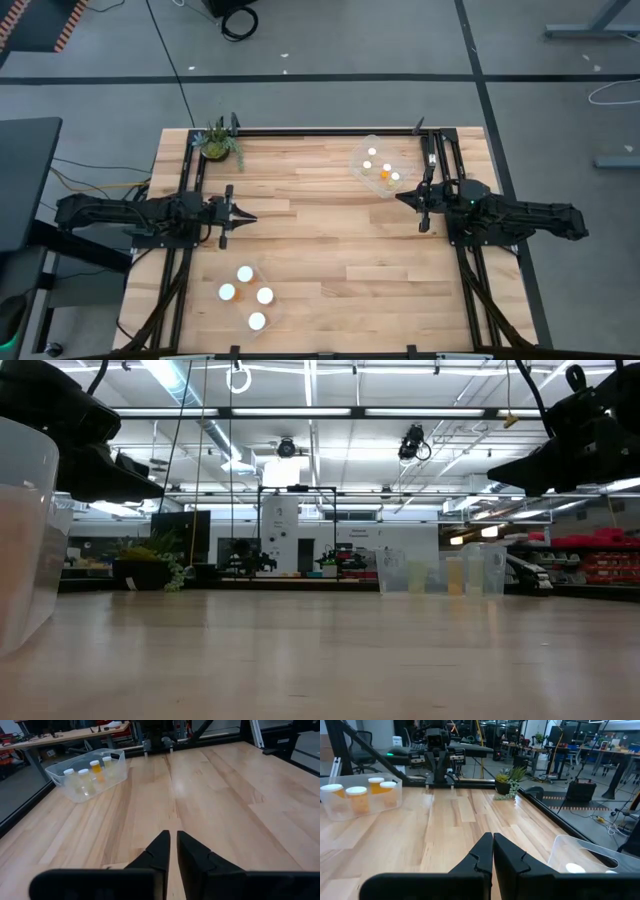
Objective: Pick and place medicine bottles into bin by pill shape (circle, oval)
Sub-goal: Return to Home Position
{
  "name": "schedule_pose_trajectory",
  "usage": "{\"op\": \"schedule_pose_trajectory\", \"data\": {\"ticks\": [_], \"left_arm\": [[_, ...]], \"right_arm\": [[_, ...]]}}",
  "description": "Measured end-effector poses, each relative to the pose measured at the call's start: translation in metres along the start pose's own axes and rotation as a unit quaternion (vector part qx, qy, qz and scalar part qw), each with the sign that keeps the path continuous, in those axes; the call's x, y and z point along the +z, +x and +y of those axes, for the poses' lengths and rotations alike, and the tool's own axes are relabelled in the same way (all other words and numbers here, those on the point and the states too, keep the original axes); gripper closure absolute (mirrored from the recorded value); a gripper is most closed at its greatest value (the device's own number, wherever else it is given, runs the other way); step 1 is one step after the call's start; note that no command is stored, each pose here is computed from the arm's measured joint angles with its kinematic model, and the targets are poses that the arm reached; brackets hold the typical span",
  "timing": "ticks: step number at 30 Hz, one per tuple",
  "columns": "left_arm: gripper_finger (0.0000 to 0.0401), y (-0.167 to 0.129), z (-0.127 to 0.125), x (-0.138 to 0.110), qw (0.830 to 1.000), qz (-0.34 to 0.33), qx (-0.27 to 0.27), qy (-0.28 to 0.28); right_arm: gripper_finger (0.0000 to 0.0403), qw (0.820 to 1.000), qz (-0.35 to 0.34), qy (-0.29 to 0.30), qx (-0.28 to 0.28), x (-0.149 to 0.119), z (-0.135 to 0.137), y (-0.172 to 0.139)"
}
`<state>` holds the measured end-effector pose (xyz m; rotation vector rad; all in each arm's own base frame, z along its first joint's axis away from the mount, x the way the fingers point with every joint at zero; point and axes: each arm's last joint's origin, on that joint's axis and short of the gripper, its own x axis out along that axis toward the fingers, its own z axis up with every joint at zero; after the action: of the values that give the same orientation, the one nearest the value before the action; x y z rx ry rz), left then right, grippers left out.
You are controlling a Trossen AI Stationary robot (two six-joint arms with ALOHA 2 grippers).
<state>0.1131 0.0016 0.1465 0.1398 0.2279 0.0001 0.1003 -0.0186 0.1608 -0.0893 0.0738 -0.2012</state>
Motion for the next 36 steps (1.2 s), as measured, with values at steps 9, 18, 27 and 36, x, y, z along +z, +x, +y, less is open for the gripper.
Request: {"op": "schedule_pose_trajectory", "data": {"ticks": [9, 18, 27, 36], "left_arm": [[0.0371, 0.0000, 0.0000, 0.0000, 1.000, 0.000, 0.000, 0.000], [0.0361, 0.0000, 0.0000, 0.0000, 1.000, 0.000, 0.000, 0.000], [0.0373, 0.0000, 0.0000, 0.0001, 1.000, 0.000, 0.000, 0.000], [0.0361, 0.0000, 0.0000, 0.0001, 1.000, 0.000, 0.000, 0.000]], "right_arm": [[0.0384, 1.000, 0.000, 0.000, 0.000, 0.0000, 0.0000, 0.0000], [0.0384, 1.000, 0.000, 0.000, 0.000, 0.0000, 0.0000, 0.0000], [0.0384, 1.000, 0.000, 0.000, 0.000, 0.0000, 0.0000, 0.0000], [0.0384, 1.000, 0.000, 0.000, 0.000, 0.0000, 0.0000, 0.0000]]}}
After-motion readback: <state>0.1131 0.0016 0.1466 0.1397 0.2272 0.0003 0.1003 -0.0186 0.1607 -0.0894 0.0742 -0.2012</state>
